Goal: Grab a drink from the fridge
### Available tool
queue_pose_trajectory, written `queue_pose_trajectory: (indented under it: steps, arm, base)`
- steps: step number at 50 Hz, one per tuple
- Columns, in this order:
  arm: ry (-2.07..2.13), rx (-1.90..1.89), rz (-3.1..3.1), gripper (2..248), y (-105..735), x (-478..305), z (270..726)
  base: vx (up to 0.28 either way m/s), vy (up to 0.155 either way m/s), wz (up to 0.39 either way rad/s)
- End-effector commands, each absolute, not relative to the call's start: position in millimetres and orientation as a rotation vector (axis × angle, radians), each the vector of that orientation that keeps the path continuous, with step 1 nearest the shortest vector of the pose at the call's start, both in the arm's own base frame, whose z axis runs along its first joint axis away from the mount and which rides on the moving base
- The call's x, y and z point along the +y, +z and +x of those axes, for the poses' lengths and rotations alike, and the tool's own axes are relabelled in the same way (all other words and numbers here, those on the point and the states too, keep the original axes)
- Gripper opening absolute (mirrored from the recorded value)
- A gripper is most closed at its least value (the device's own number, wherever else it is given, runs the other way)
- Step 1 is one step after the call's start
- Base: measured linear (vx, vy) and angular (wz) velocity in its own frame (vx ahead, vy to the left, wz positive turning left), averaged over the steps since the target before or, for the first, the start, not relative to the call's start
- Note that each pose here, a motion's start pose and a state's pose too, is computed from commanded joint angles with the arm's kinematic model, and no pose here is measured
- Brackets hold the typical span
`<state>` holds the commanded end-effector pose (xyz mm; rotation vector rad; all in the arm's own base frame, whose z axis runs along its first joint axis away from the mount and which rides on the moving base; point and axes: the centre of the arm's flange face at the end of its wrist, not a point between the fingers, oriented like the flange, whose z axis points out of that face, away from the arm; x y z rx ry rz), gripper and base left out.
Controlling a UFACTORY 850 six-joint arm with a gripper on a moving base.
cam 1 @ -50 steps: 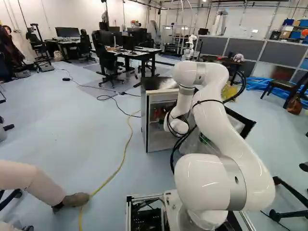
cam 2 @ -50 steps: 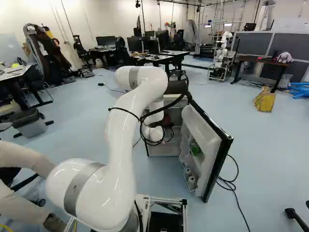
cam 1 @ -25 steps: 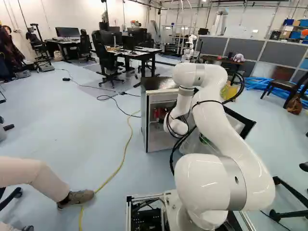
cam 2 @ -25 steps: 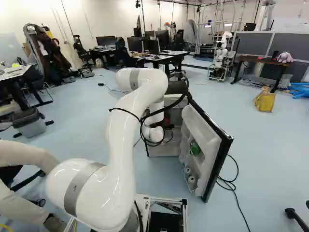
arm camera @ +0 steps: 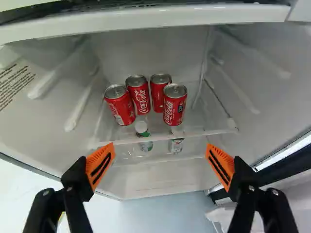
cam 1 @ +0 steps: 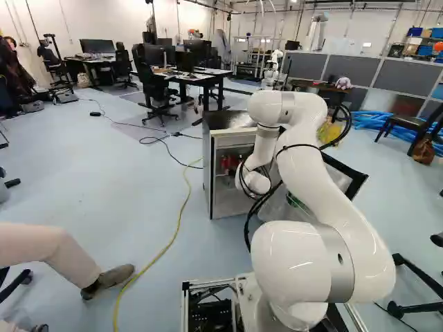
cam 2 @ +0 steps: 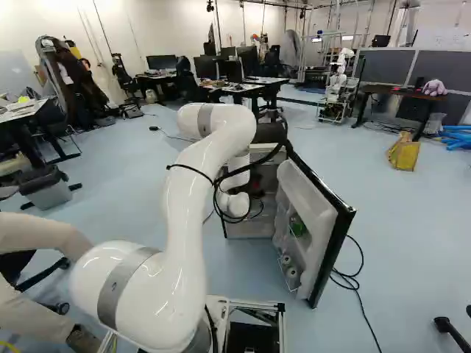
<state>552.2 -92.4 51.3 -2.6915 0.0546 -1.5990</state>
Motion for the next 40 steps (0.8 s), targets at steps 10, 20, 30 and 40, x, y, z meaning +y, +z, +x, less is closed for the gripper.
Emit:
queue_pose_trajectory:
  steps: [10,20,30,40]
  arm:
    - [-1.599,0.055,-2.691,247,51.3,-92.4,552.2]
    - [-1.602,0.054,-2.69,247,50.9,-92.5,553.7]
    - [-1.617,0.049,-2.682,247,48.9,-92.6,560.8]
    - [-1.633,0.044,-2.672,247,46.5,-92.8,568.9]
  base:
    - [0.0,0.0,0.0]
    - [0.0,0.0,0.0]
    - [0.0,0.0,0.0]
    - [0.0,0.0,0.0]
